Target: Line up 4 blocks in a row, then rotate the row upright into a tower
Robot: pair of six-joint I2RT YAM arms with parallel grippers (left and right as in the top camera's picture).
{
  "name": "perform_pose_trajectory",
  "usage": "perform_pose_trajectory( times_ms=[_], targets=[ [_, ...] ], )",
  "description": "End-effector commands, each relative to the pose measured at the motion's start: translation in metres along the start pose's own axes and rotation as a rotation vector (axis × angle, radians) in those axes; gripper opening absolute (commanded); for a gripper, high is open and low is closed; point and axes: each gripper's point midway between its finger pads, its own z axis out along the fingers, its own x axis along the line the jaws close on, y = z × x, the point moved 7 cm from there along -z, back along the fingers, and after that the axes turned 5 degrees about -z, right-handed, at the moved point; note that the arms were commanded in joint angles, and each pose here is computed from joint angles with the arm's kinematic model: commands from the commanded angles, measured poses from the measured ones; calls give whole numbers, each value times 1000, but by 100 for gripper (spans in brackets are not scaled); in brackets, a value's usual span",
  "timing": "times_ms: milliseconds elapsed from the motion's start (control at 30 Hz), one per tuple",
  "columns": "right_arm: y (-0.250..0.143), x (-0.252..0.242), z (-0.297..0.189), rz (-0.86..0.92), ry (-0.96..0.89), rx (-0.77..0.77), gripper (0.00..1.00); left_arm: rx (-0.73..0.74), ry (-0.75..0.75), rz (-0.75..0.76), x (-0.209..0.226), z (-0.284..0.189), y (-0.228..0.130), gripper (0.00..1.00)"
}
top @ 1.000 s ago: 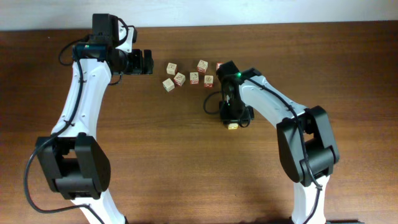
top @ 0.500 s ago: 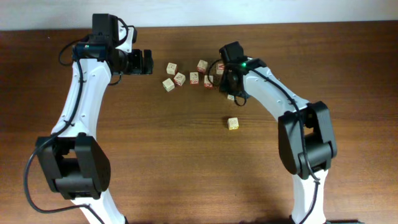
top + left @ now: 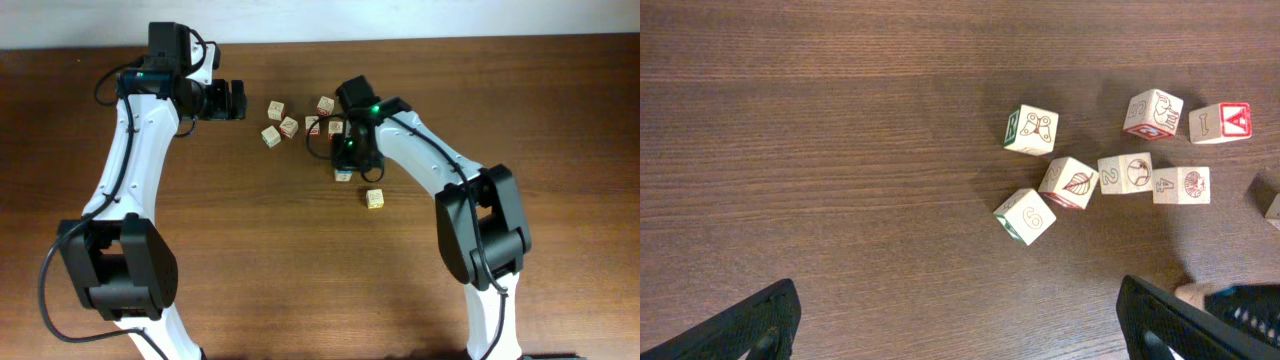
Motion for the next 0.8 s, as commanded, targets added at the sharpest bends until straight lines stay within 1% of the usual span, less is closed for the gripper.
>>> perform_pose_trajectory(
  times_ms=[0, 100, 200, 233, 300, 367, 400, 433, 467, 500, 533, 567, 600, 633, 700, 733, 767],
  targets=[
    [-28, 0, 7, -9, -45, 148, 16, 1, 8, -8, 2, 2, 1, 99],
    [-42, -18, 2, -5, -193, 215, 16, 1, 8, -8, 2, 2, 1, 99],
    [-44, -18, 1, -3, -198, 229, 17, 1, 8, -8, 2, 2, 1, 99],
    [-44, -18, 1, -3, -197, 229, 25, 1, 8, -8, 2, 2, 1, 99],
    [-45, -18, 1, -3, -193, 233, 37, 1, 8, -8, 2, 2, 1, 99],
    [-45, -18, 1, -2, -191, 234, 44, 1, 8, -8, 2, 2, 1, 99],
    [-44, -17, 1, -3, -189, 230, 45, 1, 8, -8, 2, 2, 1, 99],
    [-39, -15, -3, -5, -183, 212, 45, 1, 8, -8, 2, 2, 1, 99],
    [-26, -10, -17, -9, -172, 161, 46, 1, 8, -8, 2, 2, 1, 99],
    [-3, -12, -42, -3, -196, 51, 46, 1, 8, -8, 2, 2, 1, 99],
    [25, -25, -58, 19, -226, -71, 46, 1, 8, -8, 2, 2, 1, 99],
    [41, -38, -60, 14, -222, -135, 46, 1, 8, -8, 2, 2, 1, 99],
    [51, -54, -57, 40, -228, -166, 51, 1, 8, -9, 2, 2, 1, 99],
    [57, -76, -49, 214, -227, -176, 51, 1, 8, -8, 2, 2, 1, 99],
    [57, -87, -28, 422, -230, -172, 50, 1, 8, -8, 2, 2, 1, 99],
    [56, -92, -20, 487, -266, -181, 50, 1, 8, -8, 2, 2, 1, 99],
    [55, -96, -17, 507, -295, -188, 50, 1, 8, -8, 2, 2, 1, 99]
  ],
)
